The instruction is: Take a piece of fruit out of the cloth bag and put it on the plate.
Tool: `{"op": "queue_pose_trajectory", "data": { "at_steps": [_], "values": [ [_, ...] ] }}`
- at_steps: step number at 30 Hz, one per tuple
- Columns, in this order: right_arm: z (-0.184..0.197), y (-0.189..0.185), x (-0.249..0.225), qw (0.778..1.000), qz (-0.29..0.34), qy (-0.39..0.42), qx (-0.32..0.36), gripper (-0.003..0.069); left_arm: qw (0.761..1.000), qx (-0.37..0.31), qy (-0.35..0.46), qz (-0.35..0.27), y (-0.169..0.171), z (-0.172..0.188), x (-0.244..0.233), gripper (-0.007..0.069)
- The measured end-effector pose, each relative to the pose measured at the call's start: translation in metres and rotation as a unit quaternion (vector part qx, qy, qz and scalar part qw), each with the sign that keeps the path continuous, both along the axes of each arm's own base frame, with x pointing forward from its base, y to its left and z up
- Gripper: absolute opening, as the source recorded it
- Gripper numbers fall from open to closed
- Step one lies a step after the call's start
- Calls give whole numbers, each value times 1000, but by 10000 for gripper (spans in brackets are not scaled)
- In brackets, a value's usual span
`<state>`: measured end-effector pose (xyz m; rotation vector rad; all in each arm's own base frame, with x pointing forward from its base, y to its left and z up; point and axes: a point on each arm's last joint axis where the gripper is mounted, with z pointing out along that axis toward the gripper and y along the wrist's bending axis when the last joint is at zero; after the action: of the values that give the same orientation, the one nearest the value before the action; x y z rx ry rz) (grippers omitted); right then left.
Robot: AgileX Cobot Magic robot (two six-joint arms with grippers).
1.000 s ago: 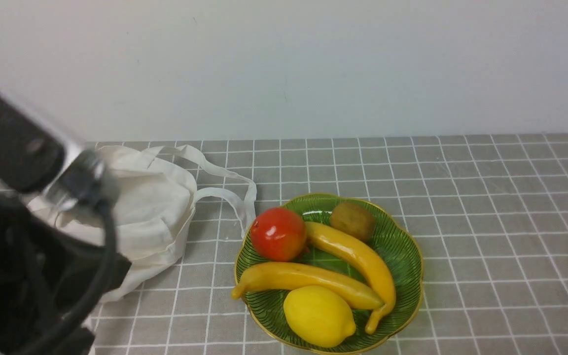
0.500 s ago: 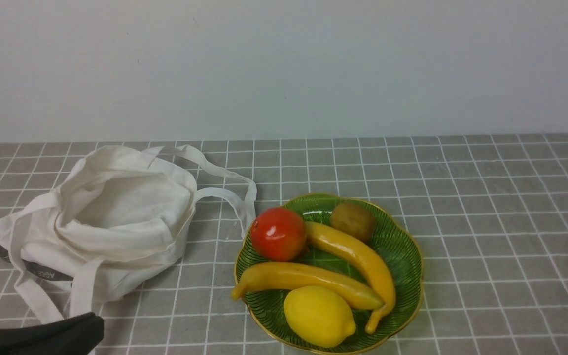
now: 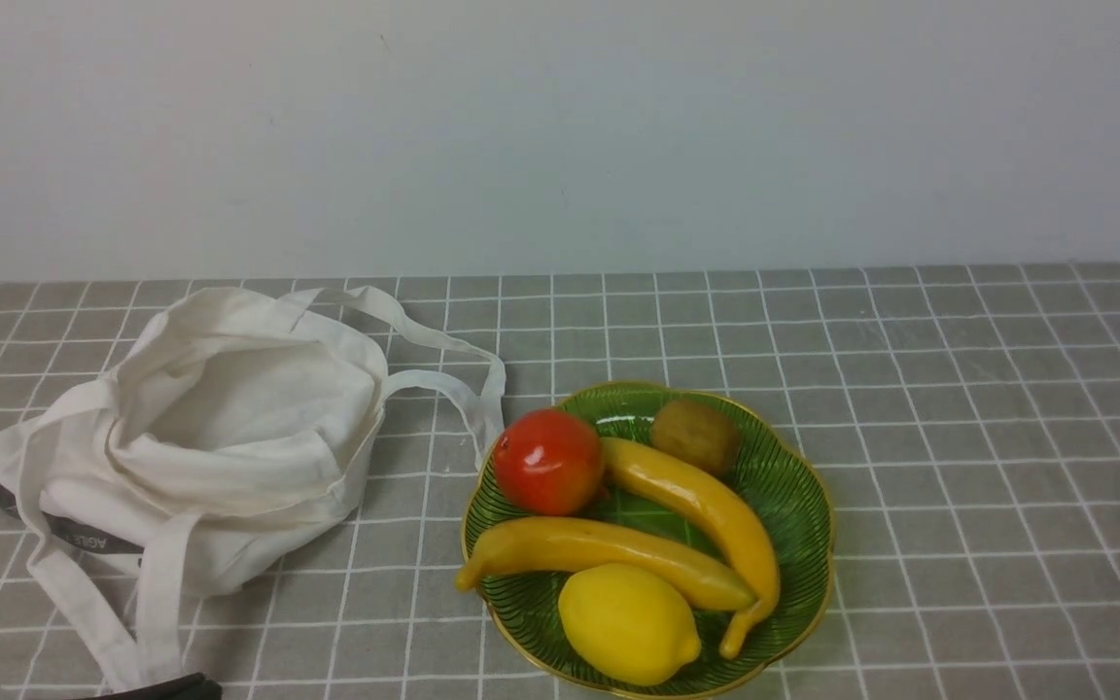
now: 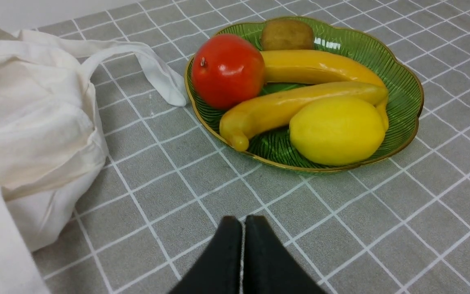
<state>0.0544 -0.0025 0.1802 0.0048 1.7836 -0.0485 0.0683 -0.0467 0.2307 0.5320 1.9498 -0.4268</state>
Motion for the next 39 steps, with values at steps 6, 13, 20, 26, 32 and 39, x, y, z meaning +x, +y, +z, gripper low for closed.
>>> {"op": "queue_pose_trajectory", "data": {
  "at_steps": [6, 13, 20, 26, 32, 39],
  "values": [
    [0, 0, 0, 1000, 0, 0, 0, -16, 999, -2, -52, 3, 7, 6, -8, -8],
    [0, 0, 0, 1000, 0, 0, 0, -16, 987, -17, -119, 104, 27, -15, -18, -8],
    [0, 0, 0, 1000, 0, 0, 0, -16, 974, -8, -115, 197, 36, -50, -15, -8],
    [0, 0, 0, 1000, 0, 0, 0, -16, 975, 18, -89, 201, 38, -57, -16, -8],
    [0, 0, 0, 1000, 0, 0, 0, -16, 972, 34, -76, 218, 40, -60, -16, -8],
    [0, 0, 0, 1000, 0, 0, 0, -16, 969, 33, -74, 234, 42, -60, -16, -8]
  ]
}}
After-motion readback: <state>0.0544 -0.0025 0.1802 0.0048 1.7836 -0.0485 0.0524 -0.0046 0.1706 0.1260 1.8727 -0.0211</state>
